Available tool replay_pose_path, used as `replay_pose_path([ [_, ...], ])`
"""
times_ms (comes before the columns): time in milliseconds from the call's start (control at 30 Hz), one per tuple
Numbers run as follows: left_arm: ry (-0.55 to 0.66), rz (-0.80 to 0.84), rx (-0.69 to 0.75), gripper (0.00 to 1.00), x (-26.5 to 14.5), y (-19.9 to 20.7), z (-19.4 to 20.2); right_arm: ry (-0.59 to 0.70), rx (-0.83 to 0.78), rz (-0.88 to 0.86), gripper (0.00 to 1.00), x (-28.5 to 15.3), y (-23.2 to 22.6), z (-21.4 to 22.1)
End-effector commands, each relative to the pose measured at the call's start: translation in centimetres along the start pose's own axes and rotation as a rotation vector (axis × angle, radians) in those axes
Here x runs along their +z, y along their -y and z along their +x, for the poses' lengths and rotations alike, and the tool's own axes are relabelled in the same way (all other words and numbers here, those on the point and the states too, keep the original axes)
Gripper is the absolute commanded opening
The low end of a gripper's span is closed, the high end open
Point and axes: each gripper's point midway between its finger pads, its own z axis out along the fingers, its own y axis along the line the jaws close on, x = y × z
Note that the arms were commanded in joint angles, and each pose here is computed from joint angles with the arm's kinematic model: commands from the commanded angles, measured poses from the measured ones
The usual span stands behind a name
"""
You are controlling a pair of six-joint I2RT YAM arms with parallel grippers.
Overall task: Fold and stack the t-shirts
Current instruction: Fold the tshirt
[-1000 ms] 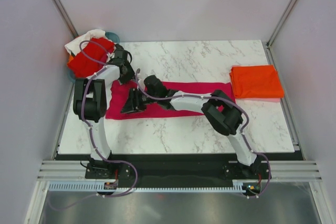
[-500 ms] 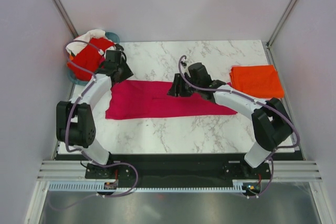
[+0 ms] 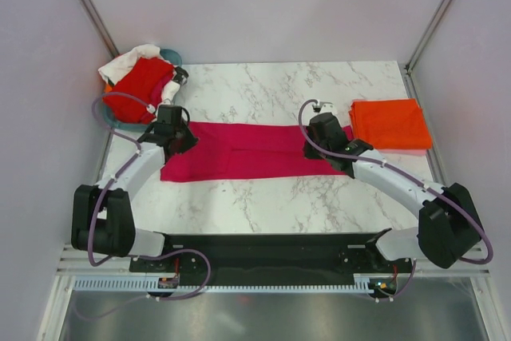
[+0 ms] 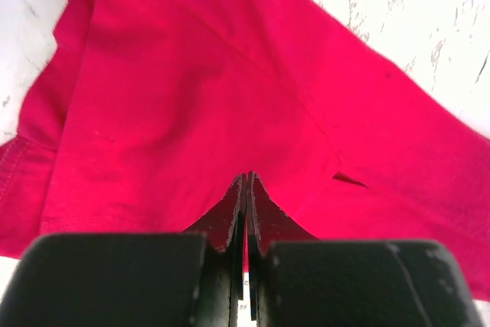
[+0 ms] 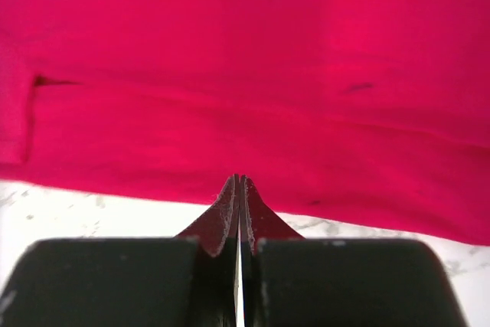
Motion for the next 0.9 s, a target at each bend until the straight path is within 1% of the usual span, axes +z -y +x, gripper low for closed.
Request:
replay_pose_path([
  [0,-0.008,0.042,-0.026,0.02,0.0,0.6,0.7,0.031,0.005,0.209,0.0,-0.1,4.6,0.6],
  [67,-0.016,0.032,-0.03,0.02,0.3,0.3,1.0,0.039,0.021,0.248,0.0,-0.1,5.5,0.8],
  [200,-0.044,0.013,-0.036,0.02,1.3,0.2,1.4,-0.016,0.09,0.304,0.0,1.2,8.0,2.9],
  [300,-0.055,-0.011,-0.061,0.02,2.3,0.1,1.5,-0.036,0.117,0.342,0.0,1.9,9.6,3.3],
  [467,-0.074,-0.047,-0.047,0.02,4.3,0.2,1.1,-0.053,0.142,0.4,0.0,2.8,11.3,3.6],
  [667,-0.067,-0.084,-0.037,0.02,6.3,0.5,0.2,-0.087,0.167,0.408,0.0,4.6,11.5,4.3],
  [700,-0.081,-0.105,-0.022,0.02,7.1,0.0,0.6,-0.094,0.166,0.403,0.0,4.8,11.4,4.5],
  [767,-0.079,-0.129,-0.014,0.02,7.8,-0.2,0.3,-0.13,0.167,0.401,0.0,5.6,11.3,5.4],
  [867,-0.109,-0.155,-0.005,0.02,9.0,-0.6,0.9,-0.184,0.175,0.407,0.0,6.1,11.4,6.9],
])
